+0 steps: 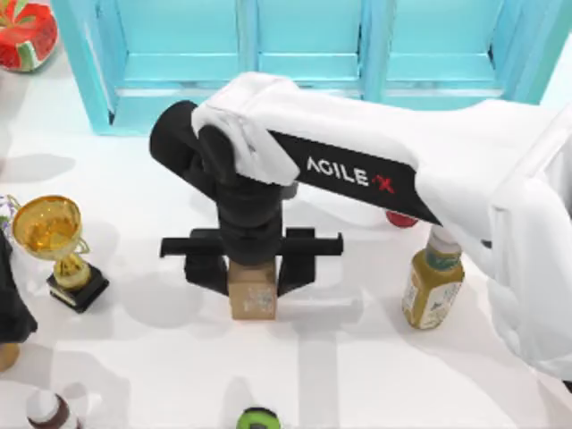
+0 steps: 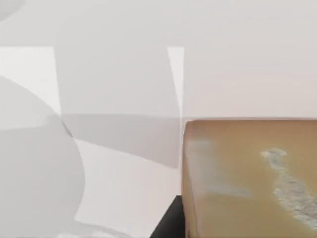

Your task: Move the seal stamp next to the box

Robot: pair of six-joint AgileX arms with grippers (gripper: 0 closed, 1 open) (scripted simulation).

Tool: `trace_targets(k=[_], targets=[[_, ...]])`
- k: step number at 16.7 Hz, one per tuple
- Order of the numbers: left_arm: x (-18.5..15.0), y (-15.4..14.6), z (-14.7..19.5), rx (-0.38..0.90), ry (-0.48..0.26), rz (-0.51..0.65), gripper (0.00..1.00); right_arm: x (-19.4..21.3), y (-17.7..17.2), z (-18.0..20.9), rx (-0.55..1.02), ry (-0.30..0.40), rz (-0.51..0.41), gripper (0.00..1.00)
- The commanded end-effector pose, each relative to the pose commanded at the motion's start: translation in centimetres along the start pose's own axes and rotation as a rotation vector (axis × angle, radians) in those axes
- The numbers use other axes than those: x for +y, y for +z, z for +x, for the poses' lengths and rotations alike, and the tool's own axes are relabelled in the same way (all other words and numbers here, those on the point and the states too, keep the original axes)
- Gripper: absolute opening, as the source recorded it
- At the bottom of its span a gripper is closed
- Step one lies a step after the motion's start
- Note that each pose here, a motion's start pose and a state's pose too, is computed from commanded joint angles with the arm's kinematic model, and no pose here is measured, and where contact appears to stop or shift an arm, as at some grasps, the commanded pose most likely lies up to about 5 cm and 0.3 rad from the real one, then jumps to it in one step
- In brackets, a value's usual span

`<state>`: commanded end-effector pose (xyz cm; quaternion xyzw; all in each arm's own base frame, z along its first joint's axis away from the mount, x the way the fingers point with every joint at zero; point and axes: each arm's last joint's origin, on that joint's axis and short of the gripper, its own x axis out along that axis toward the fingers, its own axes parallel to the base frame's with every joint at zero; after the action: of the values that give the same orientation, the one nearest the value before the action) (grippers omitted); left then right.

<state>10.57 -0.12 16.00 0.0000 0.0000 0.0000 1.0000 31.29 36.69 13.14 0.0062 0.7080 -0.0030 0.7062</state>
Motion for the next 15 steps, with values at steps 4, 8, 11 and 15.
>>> trace_targets(k=[4,8,11,15], targets=[[0.0,0.0,0.0,0.0,0.0,0.0,1.0,0.2,0.1,-2.0,-0.01,0.013,-0.001,0.0],[0.0,0.0,0.0,0.0,0.0,0.0,1.0,0.0,0.0,-4.7,-0.002,0.003,0.0,0.0],[0.0,0.0,0.0,0.0,0.0,0.0,1.0,0.0,0.0,-5.0,0.0,0.0,0.0,0.0],[0.0,0.0,0.0,0.0,0.0,0.0,1.0,-0.3,0.1,-5.2,0.004,-0.001,0.006,0.0]])
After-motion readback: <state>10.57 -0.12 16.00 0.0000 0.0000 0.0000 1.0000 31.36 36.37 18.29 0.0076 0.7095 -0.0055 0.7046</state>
